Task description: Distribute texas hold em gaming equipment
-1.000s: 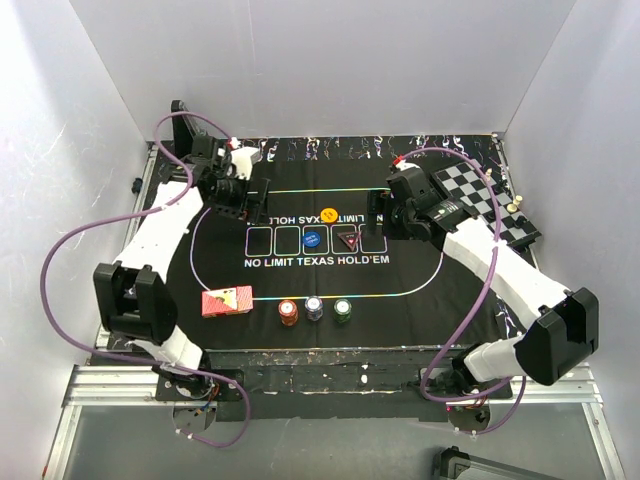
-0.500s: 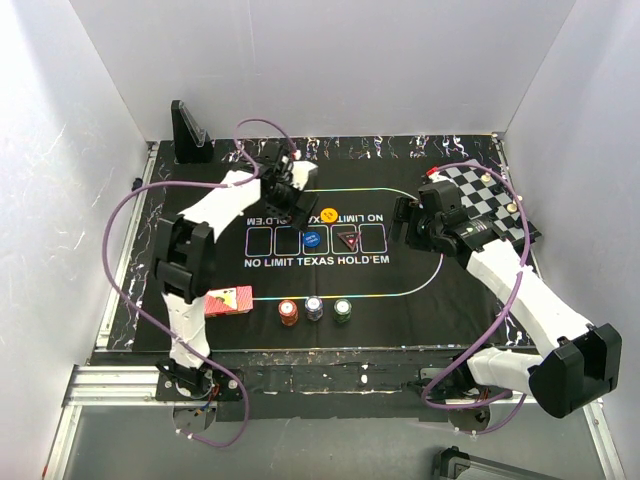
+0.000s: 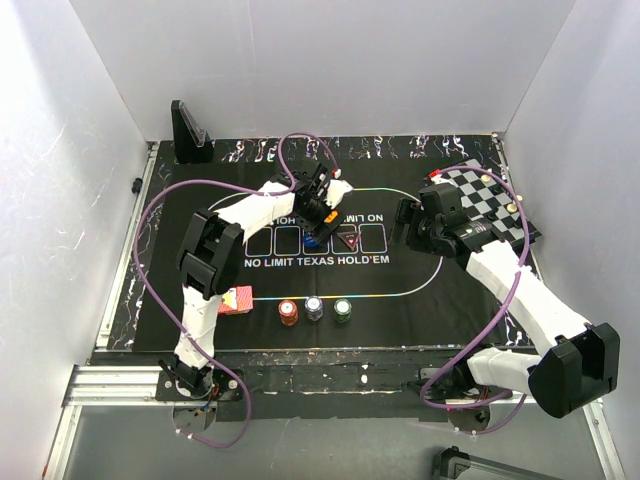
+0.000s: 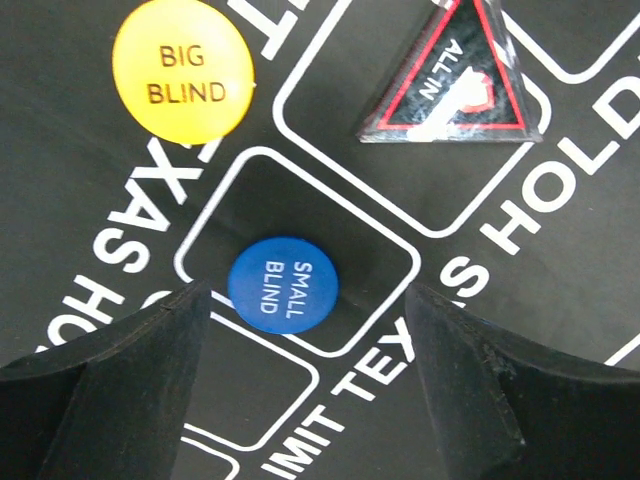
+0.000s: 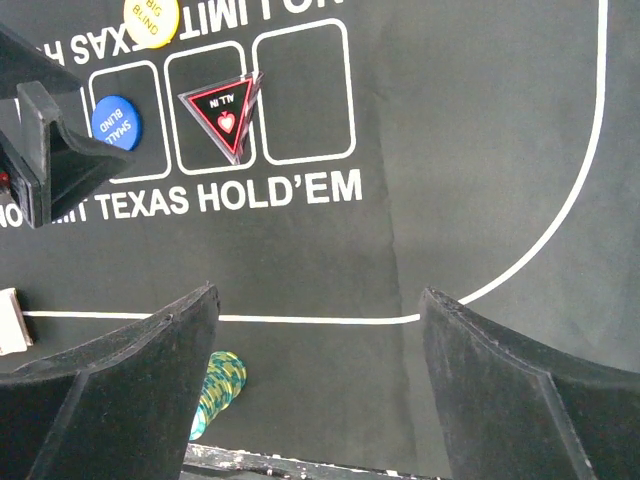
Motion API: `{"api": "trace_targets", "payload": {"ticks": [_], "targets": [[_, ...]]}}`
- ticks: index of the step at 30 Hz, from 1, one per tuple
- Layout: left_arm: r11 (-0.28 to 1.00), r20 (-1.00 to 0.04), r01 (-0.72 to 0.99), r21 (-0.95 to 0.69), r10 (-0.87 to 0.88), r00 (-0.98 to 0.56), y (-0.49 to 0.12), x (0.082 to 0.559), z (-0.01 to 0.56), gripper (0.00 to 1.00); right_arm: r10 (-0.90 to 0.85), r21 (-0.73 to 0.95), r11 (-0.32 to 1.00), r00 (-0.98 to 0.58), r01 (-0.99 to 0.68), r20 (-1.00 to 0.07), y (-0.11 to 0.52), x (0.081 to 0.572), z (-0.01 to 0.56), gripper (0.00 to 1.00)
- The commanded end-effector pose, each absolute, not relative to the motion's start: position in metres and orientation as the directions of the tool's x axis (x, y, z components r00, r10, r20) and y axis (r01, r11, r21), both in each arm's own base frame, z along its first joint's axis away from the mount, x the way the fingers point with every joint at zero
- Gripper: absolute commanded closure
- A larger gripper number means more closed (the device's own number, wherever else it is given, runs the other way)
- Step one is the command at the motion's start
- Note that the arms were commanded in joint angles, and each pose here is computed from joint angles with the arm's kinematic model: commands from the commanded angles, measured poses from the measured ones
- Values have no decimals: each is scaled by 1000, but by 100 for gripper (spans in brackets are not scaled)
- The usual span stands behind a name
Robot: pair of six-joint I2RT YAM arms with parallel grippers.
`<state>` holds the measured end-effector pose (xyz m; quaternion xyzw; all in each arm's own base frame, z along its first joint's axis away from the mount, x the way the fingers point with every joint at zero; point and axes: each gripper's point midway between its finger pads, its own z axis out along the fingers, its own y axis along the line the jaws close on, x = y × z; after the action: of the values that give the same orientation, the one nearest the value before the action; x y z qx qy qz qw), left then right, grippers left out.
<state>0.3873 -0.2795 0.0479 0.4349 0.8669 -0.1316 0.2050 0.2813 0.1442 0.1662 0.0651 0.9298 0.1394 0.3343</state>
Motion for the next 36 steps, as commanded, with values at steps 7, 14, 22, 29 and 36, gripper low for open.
{"api": "trace_targets", "payload": {"ticks": [7,14,22,29,36], "targets": [[553,-517,830,74,733,-442,-286,412,50,47,244,347,938,-732,12,-636,147,285,177,18],[543,-505,838,52,738,-447,-290,405,38,45,245,352,936,-736,10,-631,149,286,174,19],[536,-487,844,24,743,-459,-289,398,24,36,243,350,937,-738,10,-630,149,286,173,21],[537,-464,843,35,756,-462,-278,387,17,53,245,350,937,-736,12,-631,150,288,173,23],[535,-422,835,129,791,-443,-251,381,9,54,254,361,933,-734,14,-630,151,289,173,25]]}}
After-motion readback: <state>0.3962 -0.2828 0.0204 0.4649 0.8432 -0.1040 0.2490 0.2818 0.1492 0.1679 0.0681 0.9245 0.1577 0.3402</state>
